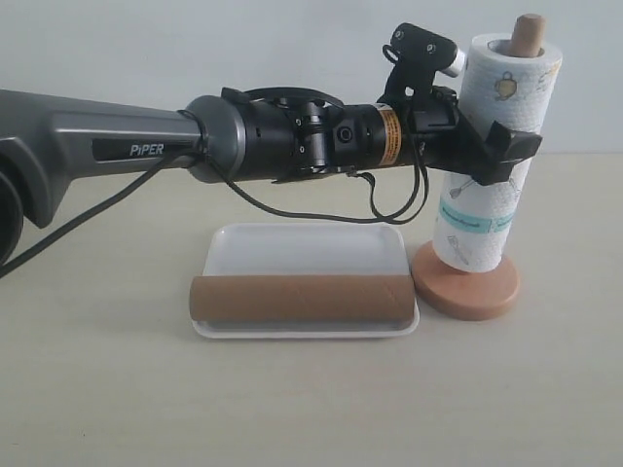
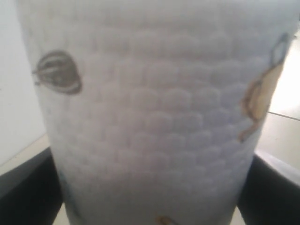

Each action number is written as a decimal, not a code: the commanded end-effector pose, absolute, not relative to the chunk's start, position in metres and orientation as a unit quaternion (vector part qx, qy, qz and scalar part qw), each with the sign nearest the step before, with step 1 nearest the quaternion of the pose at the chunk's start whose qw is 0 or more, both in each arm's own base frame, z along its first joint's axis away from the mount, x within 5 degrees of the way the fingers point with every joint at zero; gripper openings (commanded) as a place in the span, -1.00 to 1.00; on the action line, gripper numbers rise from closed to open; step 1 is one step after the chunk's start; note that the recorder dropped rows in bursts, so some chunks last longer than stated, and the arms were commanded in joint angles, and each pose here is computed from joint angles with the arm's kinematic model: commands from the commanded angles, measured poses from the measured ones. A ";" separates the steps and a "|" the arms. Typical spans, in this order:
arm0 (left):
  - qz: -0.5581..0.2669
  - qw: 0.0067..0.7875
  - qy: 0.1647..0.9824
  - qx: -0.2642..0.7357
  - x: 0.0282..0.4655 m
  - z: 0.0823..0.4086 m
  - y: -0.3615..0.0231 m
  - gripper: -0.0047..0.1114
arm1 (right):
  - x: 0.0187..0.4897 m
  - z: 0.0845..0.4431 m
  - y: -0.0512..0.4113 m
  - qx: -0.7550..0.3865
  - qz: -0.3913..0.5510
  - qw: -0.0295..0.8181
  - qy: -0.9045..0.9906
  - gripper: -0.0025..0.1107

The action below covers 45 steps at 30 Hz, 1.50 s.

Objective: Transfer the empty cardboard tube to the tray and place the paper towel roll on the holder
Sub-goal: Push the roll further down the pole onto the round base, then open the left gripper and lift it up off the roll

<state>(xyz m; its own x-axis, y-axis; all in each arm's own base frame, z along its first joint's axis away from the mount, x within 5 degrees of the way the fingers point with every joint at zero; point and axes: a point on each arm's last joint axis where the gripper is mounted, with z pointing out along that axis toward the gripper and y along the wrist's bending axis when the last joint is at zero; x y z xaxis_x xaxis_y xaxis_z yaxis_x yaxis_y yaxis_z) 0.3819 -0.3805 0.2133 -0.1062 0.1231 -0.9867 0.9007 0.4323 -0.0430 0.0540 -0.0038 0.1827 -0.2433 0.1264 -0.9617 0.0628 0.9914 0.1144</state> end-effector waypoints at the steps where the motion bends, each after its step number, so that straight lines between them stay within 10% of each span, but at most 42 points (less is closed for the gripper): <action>1: -0.365 0.547 0.645 0.389 0.380 0.222 -0.381 0.47 | 0.054 0.184 -0.004 0.060 0.024 0.617 0.784 -0.96; 18: -0.351 0.539 0.661 0.388 0.381 0.223 -0.379 0.94 | 0.054 0.184 -0.004 0.060 0.024 0.617 0.784 -0.96; 45: -0.395 0.485 0.647 0.436 0.339 0.321 -0.356 0.91 | 0.054 0.184 -0.004 0.060 0.024 0.617 0.784 -0.96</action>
<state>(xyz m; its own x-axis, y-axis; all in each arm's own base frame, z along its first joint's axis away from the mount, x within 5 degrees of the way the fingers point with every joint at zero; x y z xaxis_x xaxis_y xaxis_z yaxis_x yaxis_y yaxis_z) 0.3496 -0.3591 0.3053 -0.1332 0.1944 -0.9718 0.9263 0.3732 -0.0523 0.0540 -0.0038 0.1827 -0.2433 0.1264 -0.9617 0.0628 0.9914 0.1144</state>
